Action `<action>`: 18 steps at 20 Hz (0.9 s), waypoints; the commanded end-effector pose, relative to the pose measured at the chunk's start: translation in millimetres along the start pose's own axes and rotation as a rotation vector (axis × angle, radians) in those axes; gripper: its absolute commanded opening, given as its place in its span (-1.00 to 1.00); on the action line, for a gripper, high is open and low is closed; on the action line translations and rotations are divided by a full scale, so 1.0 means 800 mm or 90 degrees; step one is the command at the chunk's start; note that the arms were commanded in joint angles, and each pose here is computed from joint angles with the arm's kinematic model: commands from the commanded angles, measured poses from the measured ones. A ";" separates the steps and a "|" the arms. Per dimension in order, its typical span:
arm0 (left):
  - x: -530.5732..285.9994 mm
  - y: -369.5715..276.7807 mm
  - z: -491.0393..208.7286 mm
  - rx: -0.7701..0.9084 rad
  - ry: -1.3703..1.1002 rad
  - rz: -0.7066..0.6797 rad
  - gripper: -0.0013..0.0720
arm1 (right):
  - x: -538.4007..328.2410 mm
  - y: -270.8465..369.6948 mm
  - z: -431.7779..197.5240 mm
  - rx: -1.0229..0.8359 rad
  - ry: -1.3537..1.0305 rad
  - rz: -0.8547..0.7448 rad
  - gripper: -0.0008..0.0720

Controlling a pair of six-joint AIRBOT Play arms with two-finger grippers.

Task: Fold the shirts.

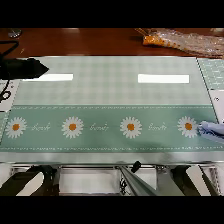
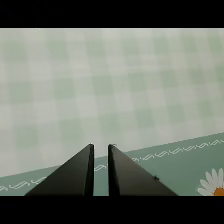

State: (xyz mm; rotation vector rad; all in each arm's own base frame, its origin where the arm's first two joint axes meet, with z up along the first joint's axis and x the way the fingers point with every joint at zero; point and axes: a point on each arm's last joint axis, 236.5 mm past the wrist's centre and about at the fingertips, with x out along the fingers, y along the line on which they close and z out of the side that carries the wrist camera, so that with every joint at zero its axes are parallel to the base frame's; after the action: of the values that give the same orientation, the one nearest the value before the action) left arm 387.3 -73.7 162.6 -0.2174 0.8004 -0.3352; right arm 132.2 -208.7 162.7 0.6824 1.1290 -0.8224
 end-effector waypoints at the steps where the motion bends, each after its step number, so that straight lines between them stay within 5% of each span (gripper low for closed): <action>1: 0.000 0.004 0.015 0.011 -0.031 0.008 -0.59 | 0.015 -0.061 -0.041 0.041 0.090 -0.115 -0.90; 10: -0.012 0.028 0.067 0.022 -0.143 0.049 -0.60 | 0.032 -0.192 -0.138 0.036 0.249 -0.431 -0.89; 18: -0.019 0.046 0.076 0.019 -0.164 0.070 -0.60 | 0.045 -0.219 -0.165 -0.024 0.324 -0.496 -0.89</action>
State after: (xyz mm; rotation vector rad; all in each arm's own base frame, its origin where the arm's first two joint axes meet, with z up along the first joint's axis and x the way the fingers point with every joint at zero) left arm 426.2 -35.4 197.9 -0.1853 0.5750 -0.2250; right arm -62.9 -205.0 82.7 0.4553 1.8485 -1.3237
